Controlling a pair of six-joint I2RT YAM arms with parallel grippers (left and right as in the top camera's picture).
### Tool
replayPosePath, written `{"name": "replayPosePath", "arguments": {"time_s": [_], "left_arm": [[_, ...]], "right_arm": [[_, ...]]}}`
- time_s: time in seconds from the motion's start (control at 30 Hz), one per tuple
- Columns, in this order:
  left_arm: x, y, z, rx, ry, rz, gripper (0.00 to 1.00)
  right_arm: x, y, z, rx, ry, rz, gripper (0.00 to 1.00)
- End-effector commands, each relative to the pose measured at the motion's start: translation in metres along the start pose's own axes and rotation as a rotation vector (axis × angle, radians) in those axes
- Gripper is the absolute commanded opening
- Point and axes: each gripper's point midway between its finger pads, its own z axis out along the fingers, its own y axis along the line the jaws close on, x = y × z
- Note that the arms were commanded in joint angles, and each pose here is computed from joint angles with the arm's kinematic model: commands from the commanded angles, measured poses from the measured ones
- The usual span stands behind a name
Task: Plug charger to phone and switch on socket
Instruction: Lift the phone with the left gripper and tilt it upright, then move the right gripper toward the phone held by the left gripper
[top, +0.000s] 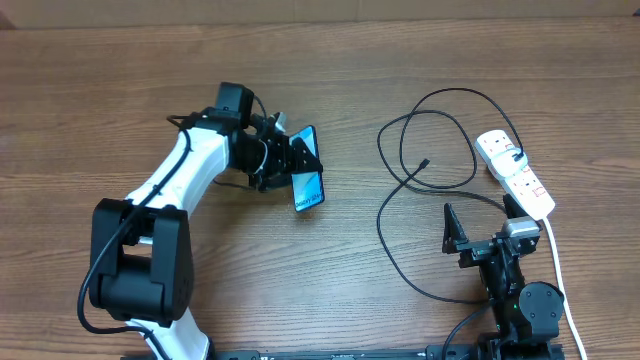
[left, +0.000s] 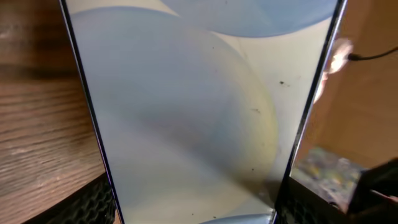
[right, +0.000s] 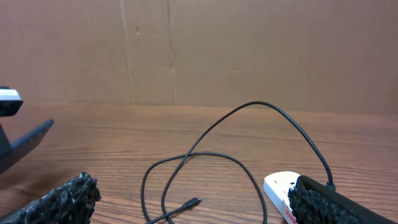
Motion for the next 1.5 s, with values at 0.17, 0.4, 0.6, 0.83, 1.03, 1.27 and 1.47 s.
{"name": "replayPosePath", "arguments": {"time_s": [0.17,0.4,0.6,0.83,1.03,1.27,1.47], "left_arm": [[-0.018,-0.025,-0.021,0.194,-0.02,-0.039,0.69],[-0.029,-0.035,-0.042,0.328,-0.04,-0.033,0.69],[-0.038,-0.035,-0.051,0.362,-0.065,-0.04,0.69],[-0.044,-0.033,-0.057,0.371,-0.088,-0.05,0.69],[-0.046,-0.034,-0.058,0.373,-0.094,-0.042,0.69],[-0.046,-0.034,-0.058,0.374,-0.091,-0.06,0.69],[-0.047,-0.034,-0.058,0.374,-0.095,-0.055,0.69]], "right_arm": [[0.003,0.0,0.0,0.0,0.003,-0.001,1.0],[-0.001,0.007,0.0,-0.037,-0.013,-0.003,1.0],[-0.004,0.085,-0.022,-0.512,-0.027,-0.015,1.0],[-0.008,0.156,-0.098,-1.123,-0.068,-0.072,1.0],[-0.023,0.136,-0.067,-0.9,-0.134,-0.099,1.0],[-0.034,0.104,-0.037,-0.651,-0.127,0.039,1.0],[-0.042,0.101,-0.028,-0.629,-0.064,0.099,1.0]]}}
